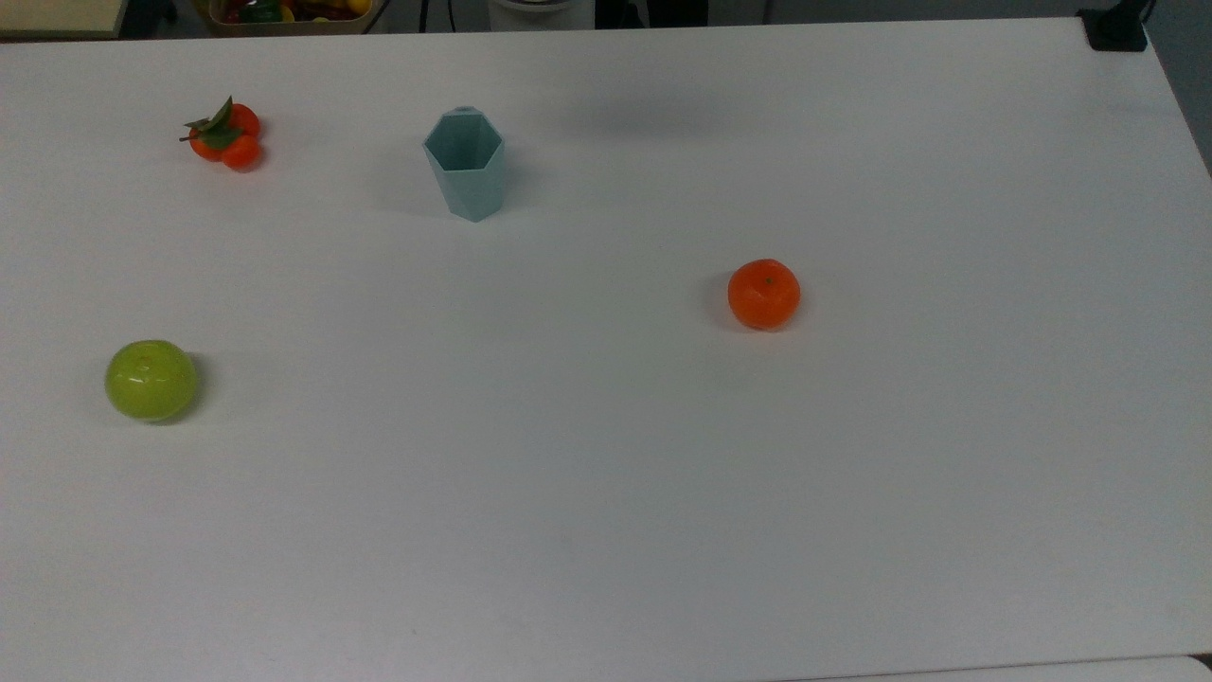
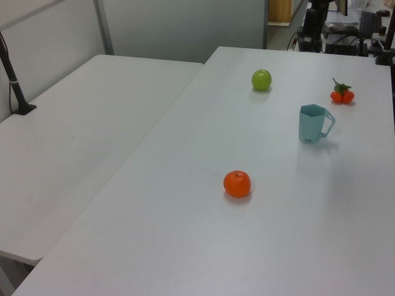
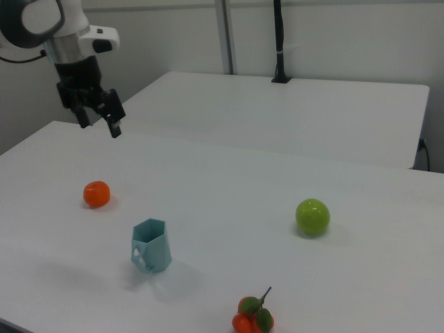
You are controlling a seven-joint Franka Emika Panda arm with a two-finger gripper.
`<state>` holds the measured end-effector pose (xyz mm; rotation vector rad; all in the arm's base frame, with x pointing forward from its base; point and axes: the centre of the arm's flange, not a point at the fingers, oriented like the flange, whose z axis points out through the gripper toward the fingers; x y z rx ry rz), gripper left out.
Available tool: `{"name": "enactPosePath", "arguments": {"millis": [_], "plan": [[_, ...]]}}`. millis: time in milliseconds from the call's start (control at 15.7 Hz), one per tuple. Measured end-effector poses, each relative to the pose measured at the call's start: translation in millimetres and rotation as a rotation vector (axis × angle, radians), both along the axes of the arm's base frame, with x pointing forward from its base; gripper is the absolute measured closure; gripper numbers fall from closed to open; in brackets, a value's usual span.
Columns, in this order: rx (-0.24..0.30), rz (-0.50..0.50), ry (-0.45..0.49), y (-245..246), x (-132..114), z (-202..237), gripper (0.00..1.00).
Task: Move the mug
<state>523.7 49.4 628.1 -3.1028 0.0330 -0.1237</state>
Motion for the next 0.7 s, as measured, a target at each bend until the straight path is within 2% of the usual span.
{"name": "enactPosePath", "arguments": {"millis": [192,319,447,702], "plan": [[0.004,0.009,-0.026,-4,13,-8,0.00],[0.000,0.057,-0.034,-11,18,-11,0.00],[-0.004,0.093,-0.037,-20,19,-11,0.00],[-0.005,0.103,-0.043,-24,20,-8,0.00]]}}
